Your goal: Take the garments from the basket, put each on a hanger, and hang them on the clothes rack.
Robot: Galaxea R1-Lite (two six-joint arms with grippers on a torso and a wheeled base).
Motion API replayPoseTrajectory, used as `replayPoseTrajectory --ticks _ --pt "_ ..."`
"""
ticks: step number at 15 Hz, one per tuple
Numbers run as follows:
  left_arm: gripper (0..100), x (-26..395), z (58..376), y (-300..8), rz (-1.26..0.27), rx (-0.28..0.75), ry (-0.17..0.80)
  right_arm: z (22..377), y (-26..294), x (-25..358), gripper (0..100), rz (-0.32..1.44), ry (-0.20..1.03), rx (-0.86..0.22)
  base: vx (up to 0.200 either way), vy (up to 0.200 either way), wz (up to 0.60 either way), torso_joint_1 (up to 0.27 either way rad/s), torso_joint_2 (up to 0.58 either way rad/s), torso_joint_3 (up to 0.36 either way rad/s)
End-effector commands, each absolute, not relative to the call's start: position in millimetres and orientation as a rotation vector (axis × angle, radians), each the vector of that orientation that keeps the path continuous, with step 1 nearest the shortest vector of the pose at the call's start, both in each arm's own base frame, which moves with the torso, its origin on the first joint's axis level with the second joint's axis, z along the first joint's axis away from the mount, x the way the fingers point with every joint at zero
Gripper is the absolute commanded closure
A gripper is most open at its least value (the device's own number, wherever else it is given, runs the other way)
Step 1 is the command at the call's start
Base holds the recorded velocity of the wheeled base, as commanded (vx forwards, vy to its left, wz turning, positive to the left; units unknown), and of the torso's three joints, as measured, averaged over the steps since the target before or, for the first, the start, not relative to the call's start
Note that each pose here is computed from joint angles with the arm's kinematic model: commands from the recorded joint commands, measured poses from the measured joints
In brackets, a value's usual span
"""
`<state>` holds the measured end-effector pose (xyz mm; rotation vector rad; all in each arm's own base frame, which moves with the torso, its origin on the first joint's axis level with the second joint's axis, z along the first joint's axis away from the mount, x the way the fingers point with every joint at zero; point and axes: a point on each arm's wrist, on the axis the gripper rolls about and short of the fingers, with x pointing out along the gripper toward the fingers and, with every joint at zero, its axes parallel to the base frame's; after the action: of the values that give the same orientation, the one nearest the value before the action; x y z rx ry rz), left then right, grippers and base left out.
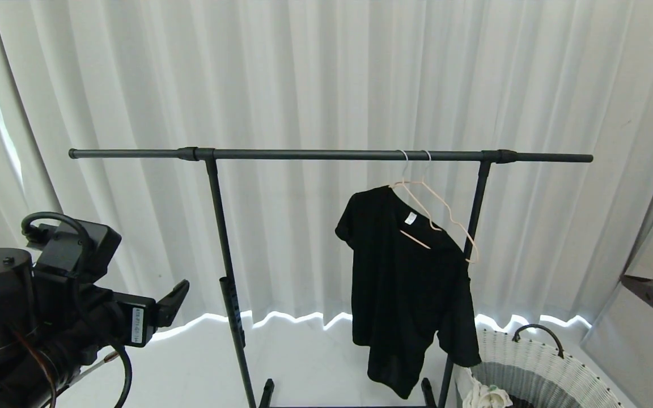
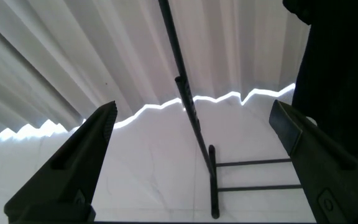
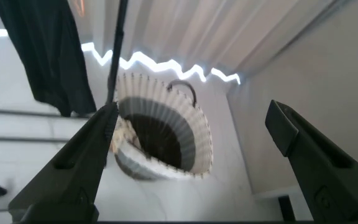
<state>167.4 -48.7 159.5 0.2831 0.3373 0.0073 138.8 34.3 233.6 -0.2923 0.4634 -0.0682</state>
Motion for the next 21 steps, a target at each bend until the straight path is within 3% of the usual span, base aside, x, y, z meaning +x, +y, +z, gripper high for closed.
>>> replayPoseTrajectory --ticks 1,5,12,16,21 --pt "0 166.4 160.9 -45.9 0.024 0.274 0.331 229.0 28.2 123.9 0 -0.08 0.449 -0.285 0.0 0.0 0.0 0.0 0.0 0.0" --pt "0 170.6 161.2 -24.3 0.154 0.253 0.346 224.8 22.5 108.5 0 -0.106 0.429 -0.291 0.0 0.0 0.0 -0.128 0.31 0.169" --pt "0 168.9 165.7 -21.4 0.179 0.246 0.326 221.7 13.7 98.4 0 -0.151 0.424 -0.33 0.0 0.0 0.0 -0.216 0.5 0.276" --pt "0 155.4 171.4 -18.6 0.198 0.24 0.282 221.6 13.1 96.0 0 -0.145 0.419 -0.356 0.0 0.0 0.0 -0.201 0.48 0.281" --pt "0 120.1 152.1 -11.6 0.227 0.251 0.293 205.1 10.2 83.9 0 -0.145 0.439 -0.361 0.0 0.0 0.0 -0.178 0.47 0.287"
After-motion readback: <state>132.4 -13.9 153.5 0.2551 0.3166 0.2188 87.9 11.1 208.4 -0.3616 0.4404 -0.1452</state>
